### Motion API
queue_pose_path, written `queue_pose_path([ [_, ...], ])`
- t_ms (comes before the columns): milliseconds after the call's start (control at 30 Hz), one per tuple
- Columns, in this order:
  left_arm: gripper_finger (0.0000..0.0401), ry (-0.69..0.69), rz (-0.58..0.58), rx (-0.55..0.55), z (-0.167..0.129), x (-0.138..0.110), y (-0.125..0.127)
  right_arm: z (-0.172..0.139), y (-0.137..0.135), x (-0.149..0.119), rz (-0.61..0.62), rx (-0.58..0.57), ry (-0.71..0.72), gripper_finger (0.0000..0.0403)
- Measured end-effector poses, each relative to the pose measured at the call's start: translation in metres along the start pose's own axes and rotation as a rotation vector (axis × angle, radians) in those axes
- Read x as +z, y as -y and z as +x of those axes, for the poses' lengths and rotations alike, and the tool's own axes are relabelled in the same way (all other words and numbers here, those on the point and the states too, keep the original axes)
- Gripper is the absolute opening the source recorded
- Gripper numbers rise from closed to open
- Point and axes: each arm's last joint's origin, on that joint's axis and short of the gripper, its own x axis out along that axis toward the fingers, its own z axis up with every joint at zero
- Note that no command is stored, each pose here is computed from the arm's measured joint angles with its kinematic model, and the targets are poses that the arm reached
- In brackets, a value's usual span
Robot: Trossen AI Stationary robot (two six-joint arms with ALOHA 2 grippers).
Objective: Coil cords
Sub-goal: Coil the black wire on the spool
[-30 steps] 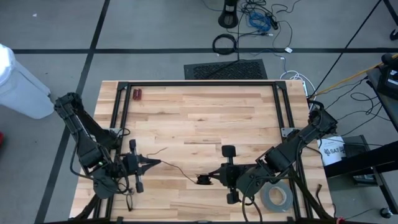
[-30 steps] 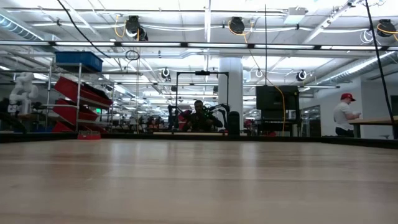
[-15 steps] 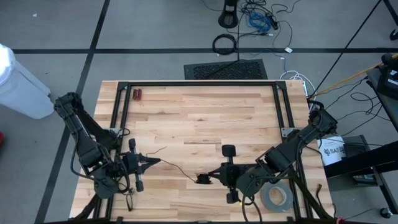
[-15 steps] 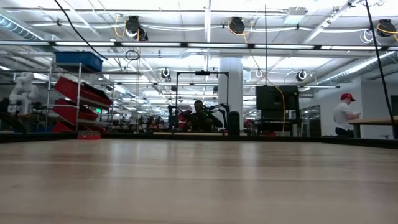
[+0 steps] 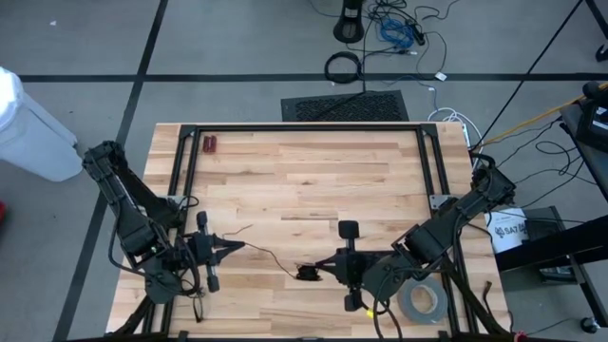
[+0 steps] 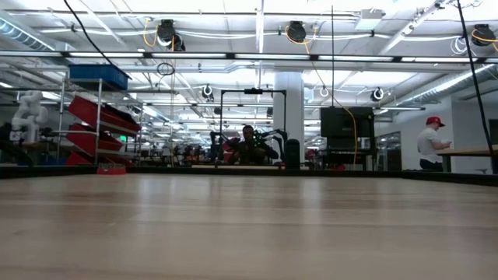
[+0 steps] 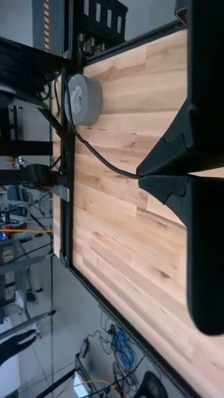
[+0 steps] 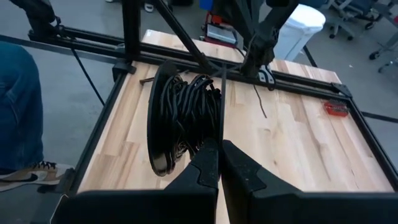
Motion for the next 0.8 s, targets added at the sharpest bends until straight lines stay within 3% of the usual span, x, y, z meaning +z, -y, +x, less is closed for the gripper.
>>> queue_pose_path([
  [800, 0.0001, 0.009, -0.046, 0.007, -0.0045, 0.0038, -0.0086, -0.0002, -0.0016, -0.0012, -0.023, 0.052, -0.017, 0.0000],
])
